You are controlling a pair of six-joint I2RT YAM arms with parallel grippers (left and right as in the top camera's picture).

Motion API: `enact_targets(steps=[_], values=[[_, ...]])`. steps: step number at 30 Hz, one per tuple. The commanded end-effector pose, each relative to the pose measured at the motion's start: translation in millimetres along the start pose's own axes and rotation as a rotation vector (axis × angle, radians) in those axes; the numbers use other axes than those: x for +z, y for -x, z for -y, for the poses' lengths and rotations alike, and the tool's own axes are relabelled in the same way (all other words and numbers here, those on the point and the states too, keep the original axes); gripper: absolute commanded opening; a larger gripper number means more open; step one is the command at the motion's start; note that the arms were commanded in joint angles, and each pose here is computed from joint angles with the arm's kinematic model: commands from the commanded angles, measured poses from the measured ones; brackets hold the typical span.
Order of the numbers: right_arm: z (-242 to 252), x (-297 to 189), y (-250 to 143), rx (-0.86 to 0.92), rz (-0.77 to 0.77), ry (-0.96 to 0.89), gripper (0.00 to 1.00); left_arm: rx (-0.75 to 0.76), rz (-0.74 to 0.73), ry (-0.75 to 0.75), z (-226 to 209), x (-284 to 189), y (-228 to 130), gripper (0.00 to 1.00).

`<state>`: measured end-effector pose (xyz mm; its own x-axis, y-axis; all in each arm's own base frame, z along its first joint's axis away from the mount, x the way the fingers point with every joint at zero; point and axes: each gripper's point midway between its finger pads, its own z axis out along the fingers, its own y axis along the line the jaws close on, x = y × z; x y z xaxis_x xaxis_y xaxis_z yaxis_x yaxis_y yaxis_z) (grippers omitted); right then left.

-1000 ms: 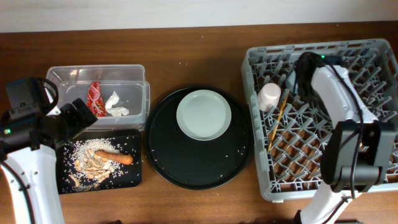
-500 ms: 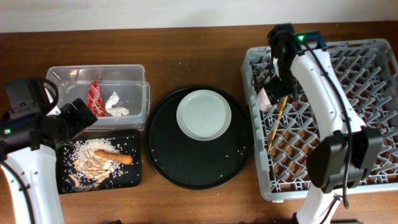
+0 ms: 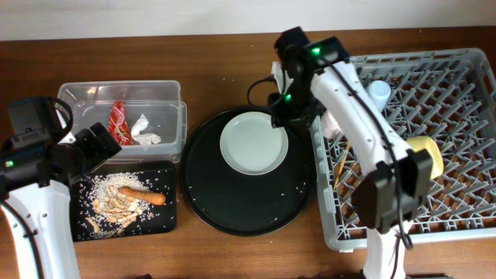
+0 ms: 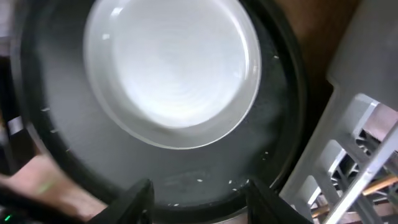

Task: Sort waste into correct bins and load items into the dishwasher rack
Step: 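Move the right gripper to the white plate and grasp its edge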

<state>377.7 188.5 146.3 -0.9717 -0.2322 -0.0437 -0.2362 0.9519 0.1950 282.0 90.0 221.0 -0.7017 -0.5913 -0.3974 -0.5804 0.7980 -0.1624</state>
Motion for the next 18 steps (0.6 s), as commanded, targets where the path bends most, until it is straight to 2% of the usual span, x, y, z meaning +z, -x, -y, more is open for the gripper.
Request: enact_targets(steps=[1,9,18], values=[[14,26,3,0.05,-0.044,-0.082,0.47,0.003,-0.006,-0.003,1,1,-2,0.99],[27,88,0,0.072,-0.181,-0.107,0.47,0.003,-0.006,-0.003,1,1,-2,0.99],[34,130,8,0.072,-0.181,-0.107,0.42,0.003,-0.006,-0.003,1,1,-2,0.99]])
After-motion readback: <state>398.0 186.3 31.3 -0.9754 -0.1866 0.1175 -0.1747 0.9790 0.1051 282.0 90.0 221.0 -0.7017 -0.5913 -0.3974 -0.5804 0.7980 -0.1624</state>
